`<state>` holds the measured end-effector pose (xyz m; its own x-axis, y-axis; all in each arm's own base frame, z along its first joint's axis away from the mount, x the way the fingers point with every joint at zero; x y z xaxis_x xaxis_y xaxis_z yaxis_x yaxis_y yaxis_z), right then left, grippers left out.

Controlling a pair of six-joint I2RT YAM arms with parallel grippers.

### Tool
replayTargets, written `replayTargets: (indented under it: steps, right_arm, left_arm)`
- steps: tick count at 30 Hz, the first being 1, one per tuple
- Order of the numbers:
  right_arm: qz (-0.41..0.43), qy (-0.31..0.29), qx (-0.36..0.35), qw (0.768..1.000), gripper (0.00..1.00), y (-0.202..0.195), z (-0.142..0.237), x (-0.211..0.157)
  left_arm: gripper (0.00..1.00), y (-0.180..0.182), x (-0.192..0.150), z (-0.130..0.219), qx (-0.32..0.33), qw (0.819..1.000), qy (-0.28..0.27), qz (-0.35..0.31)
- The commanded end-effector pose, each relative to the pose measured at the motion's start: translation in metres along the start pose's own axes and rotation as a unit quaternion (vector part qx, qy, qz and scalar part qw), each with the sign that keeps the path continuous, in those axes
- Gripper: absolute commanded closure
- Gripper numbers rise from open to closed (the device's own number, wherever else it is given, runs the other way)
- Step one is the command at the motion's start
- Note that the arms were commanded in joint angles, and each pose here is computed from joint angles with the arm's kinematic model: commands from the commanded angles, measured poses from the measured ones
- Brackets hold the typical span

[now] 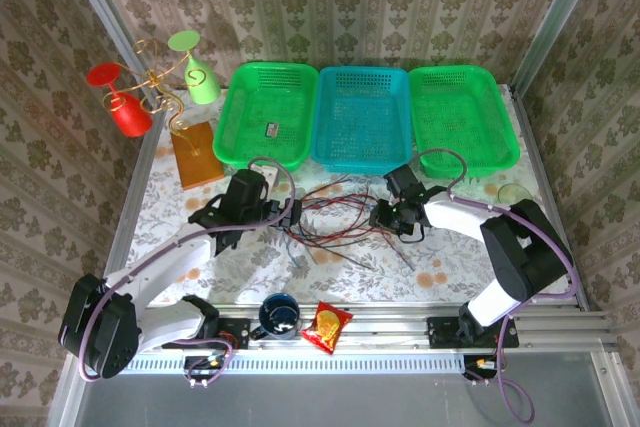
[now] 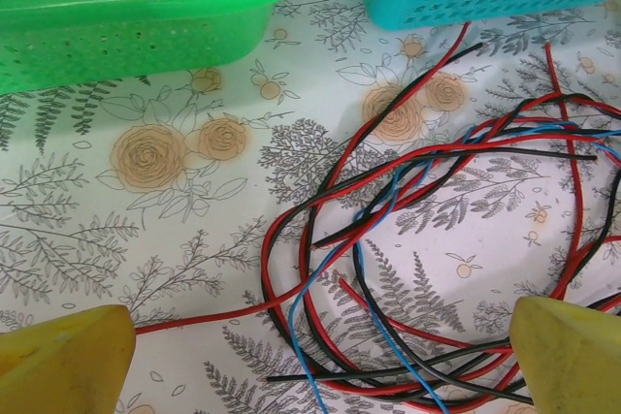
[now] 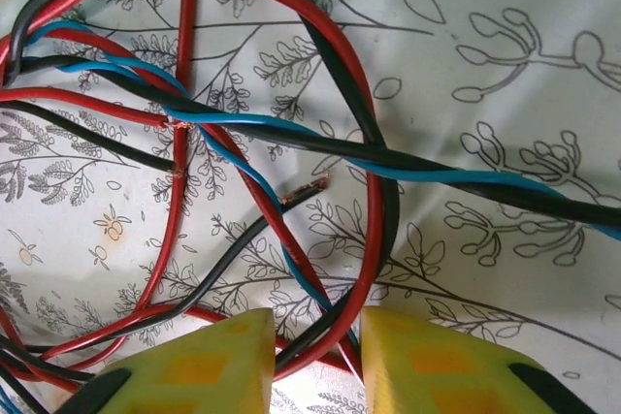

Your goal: Untangle the cables

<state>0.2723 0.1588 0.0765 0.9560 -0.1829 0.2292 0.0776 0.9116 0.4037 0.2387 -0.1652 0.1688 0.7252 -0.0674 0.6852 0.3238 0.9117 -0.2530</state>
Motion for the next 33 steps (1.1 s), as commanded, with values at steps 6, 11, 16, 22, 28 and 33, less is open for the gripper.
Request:
replayTargets:
  steps: [6, 11, 16, 22, 28, 33]
  right_arm:
    - [-0.008, -0.008, 0.013, 1.0, 0.86, 0.004, -0.002, 0.001]
    - [-0.008, -0.023, 0.02, 0.999, 0.91, 0.006, 0.006, 0.003]
    - [-0.006, -0.048, 0.032, 0.998, 0.99, 0.01, 0.023, 0.004]
    - [-0.005, -0.099, 0.052, 0.994, 1.0, 0.018, 0.066, 0.006]
    - [0.011, -0.147, 0.084, 0.986, 1.0, 0.031, 0.112, 0.009]
    - [0.027, -0.194, 0.116, 0.974, 1.0, 0.049, 0.156, 0.019]
  left_arm:
    - [0.0, -0.006, -0.006, -0.007, -0.016, 1.0, 0.019, 0.006]
    - [0.0, -0.008, -0.003, -0.007, -0.018, 1.0, 0.016, 0.005]
    - [0.0, -0.012, 0.001, -0.004, -0.026, 1.0, 0.013, 0.009]
    - [0.0, -0.019, 0.01, 0.0, -0.042, 0.999, 0.016, 0.019]
    - [0.0, -0.033, 0.031, 0.009, -0.083, 0.995, -0.007, 0.056]
    - [0.0, -0.034, 0.047, 0.016, -0.09, 0.993, -0.023, 0.073]
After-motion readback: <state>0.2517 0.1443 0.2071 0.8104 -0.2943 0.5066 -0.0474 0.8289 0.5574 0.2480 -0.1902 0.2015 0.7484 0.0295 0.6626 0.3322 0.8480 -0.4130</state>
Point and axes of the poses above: each hand's point on the last joint's axis, 136 mm out from that joint toward the fingers, its own z axis back along the fingers, its own y axis along the line the jaws close on, x = y × z, the point moved 6 cm from there along z, back along the fingers, and after that the axes turned 6 degrees about z, right-handed, at the moved point
